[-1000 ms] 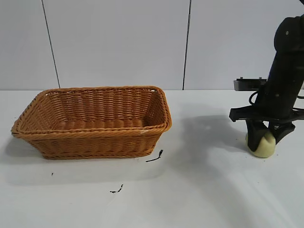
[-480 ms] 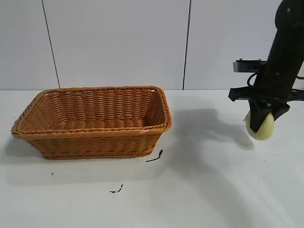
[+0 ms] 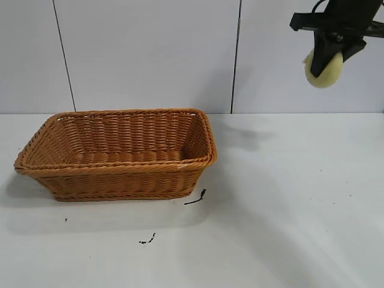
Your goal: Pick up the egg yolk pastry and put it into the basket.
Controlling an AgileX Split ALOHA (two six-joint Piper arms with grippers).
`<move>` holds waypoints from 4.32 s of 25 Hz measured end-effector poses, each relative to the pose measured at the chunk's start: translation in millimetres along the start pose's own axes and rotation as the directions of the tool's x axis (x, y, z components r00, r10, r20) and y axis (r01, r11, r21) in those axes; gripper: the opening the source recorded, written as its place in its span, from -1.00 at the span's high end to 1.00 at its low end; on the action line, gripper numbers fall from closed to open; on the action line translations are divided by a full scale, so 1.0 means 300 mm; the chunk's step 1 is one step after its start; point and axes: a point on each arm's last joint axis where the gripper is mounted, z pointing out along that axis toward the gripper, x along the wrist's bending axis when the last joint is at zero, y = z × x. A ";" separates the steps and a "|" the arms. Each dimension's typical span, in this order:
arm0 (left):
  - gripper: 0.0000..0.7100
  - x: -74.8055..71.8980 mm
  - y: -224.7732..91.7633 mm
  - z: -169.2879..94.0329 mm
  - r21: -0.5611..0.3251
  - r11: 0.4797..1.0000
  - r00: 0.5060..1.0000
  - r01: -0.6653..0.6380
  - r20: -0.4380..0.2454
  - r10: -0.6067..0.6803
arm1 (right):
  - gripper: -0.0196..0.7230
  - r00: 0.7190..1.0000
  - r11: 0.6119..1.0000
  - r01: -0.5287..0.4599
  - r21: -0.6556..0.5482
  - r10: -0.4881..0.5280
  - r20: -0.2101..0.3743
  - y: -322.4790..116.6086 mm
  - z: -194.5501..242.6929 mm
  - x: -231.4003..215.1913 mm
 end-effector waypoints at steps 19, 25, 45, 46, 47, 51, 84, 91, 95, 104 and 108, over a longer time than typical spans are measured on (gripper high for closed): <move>-0.96 0.000 0.000 0.000 0.000 1.000 1.000 0.000 0.000 0.000 | 0.69 0.929 0.940 0.319 -0.119 -0.335 -0.157 -0.076 0.272 0.688; -0.96 0.000 0.000 0.000 0.000 1.000 1.000 0.000 0.000 0.000 | 0.69 0.938 0.954 0.298 -0.043 -0.301 -0.171 -0.113 0.449 0.693; -0.96 0.000 0.000 0.000 0.000 1.000 1.000 0.000 0.000 0.000 | -0.78 0.927 0.939 0.295 -0.178 -0.326 -0.184 -0.024 0.354 0.720; -0.96 0.000 0.000 0.000 0.000 1.000 1.000 0.000 0.000 0.000 | -0.79 0.926 0.934 0.296 -0.201 -0.332 -0.180 -0.005 0.314 0.722; -0.96 0.000 0.000 0.000 0.000 1.000 1.000 0.000 0.000 0.000 | -0.79 0.925 0.929 0.296 -0.221 -0.336 -0.176 0.012 0.271 0.722; -0.96 0.000 0.000 0.000 0.000 1.000 1.000 0.000 0.000 0.000 | -0.79 0.933 0.929 0.306 -0.210 -0.336 -0.127 0.048 0.160 0.692; -0.96 0.000 0.000 0.000 0.000 1.000 1.000 0.000 0.000 0.000 | -0.76 0.969 0.984 -0.154 -0.086 0.168 0.183 0.064 0.025 -0.339; -0.96 0.000 0.000 0.000 0.000 1.000 1.000 0.000 0.000 0.000 | -0.76 0.973 0.987 -0.161 -0.008 0.160 0.166 -0.095 -0.115 -0.282; -0.96 0.000 0.000 0.000 0.000 1.000 1.000 0.000 0.000 0.000 | -0.76 0.977 0.986 -0.168 0.019 0.164 0.136 -0.217 -0.209 -0.236; -0.96 0.000 0.000 0.000 0.000 1.000 1.000 0.000 0.000 0.000 | -0.76 0.981 0.988 -0.153 0.016 0.150 0.120 -0.553 -0.406 -0.138; -0.96 0.000 0.000 0.000 0.000 1.000 1.000 0.000 0.000 0.000 | -0.76 0.984 0.990 -0.138 0.020 0.135 0.120 -0.721 -0.440 -0.100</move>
